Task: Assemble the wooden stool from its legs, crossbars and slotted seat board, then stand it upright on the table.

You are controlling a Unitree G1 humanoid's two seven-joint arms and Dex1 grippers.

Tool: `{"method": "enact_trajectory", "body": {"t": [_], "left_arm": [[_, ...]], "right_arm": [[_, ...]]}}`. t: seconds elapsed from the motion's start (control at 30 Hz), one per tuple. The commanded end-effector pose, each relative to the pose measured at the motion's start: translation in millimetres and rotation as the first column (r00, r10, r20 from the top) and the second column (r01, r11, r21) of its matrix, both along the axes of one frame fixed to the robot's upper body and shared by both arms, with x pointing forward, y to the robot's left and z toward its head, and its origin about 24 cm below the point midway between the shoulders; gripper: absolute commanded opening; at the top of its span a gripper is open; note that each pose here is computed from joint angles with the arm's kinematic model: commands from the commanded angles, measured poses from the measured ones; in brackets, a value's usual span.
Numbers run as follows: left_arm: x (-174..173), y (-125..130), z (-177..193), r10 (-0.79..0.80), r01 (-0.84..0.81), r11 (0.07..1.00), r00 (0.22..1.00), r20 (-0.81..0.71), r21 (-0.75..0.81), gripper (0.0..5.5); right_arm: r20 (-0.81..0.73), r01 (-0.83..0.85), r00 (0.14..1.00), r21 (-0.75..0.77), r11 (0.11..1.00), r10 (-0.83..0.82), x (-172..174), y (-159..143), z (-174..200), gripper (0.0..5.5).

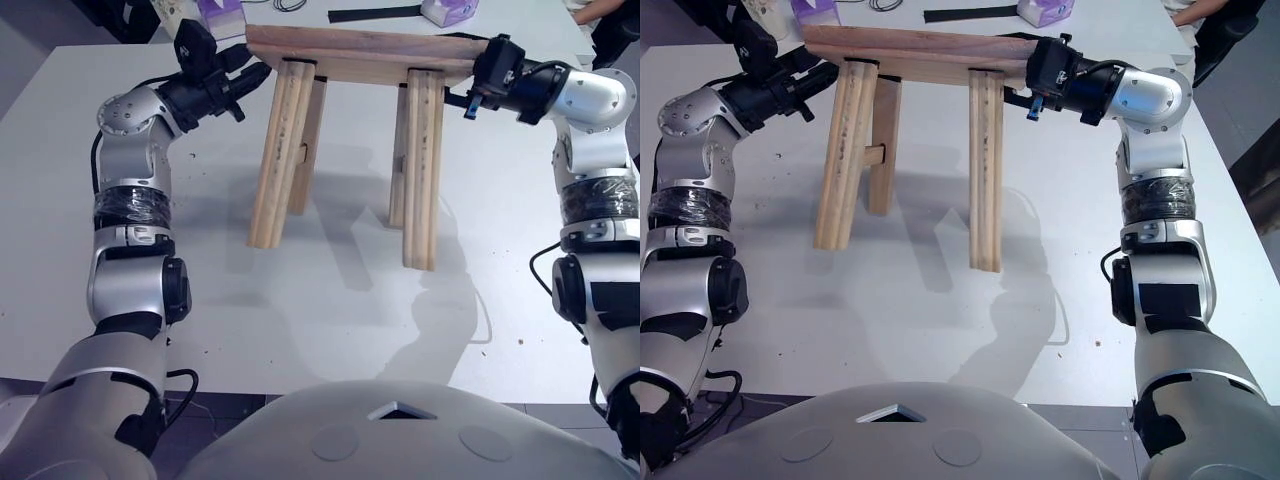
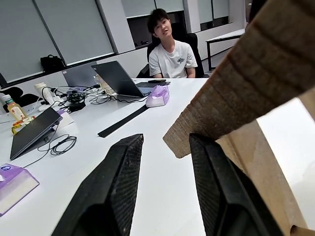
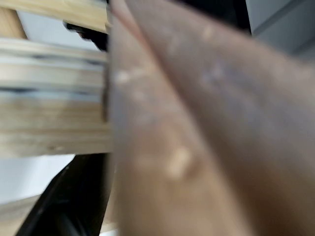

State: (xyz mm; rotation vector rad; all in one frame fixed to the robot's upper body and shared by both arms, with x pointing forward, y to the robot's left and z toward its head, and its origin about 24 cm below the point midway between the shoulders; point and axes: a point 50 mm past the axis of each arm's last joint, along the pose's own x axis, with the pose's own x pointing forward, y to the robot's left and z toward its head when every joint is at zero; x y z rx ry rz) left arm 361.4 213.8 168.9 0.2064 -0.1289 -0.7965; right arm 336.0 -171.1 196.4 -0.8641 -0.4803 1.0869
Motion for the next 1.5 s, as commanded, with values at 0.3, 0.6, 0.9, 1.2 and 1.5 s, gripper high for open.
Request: {"method": "enact_trajectory", "body": {"t": [0.3,0.6,0.9,1.2,1.5], "left_arm": [[-46,-16,21,-0.16,0.164,0.985,0.984,0.077,-0.048,1.75],[-55,0,19,-0.133,0.134,0.99,0.99,0.038,-0.049,1.75],[-56,35,2,-0.037,0.039,0.996,0.999,-0.022,0.078,1.75],[-59,58,-20,0.034,-0.021,0.989,0.996,-0.088,0.146,1.75],[-68,79,-30,0.122,-0.11,0.985,0.989,-0.089,0.13,1.75]], "right_arm": [[0.317,-0.142,0.915,-0.325,0.935,0.249,-44,18,-13,2.26],[0.538,-0.152,0.646,-0.605,0.782,0.542,-76,9,-37,2.26],[0.472,-0.101,0.768,-0.578,0.81,0.432,-67,-16,-61,2.26],[0.521,-0.065,0.794,-0.44,0.896,0.314,-62,-27,-49,3.27],[0.606,0.078,0.794,-0.166,0.983,0.039,-73,-64,-24,3.27]]}}
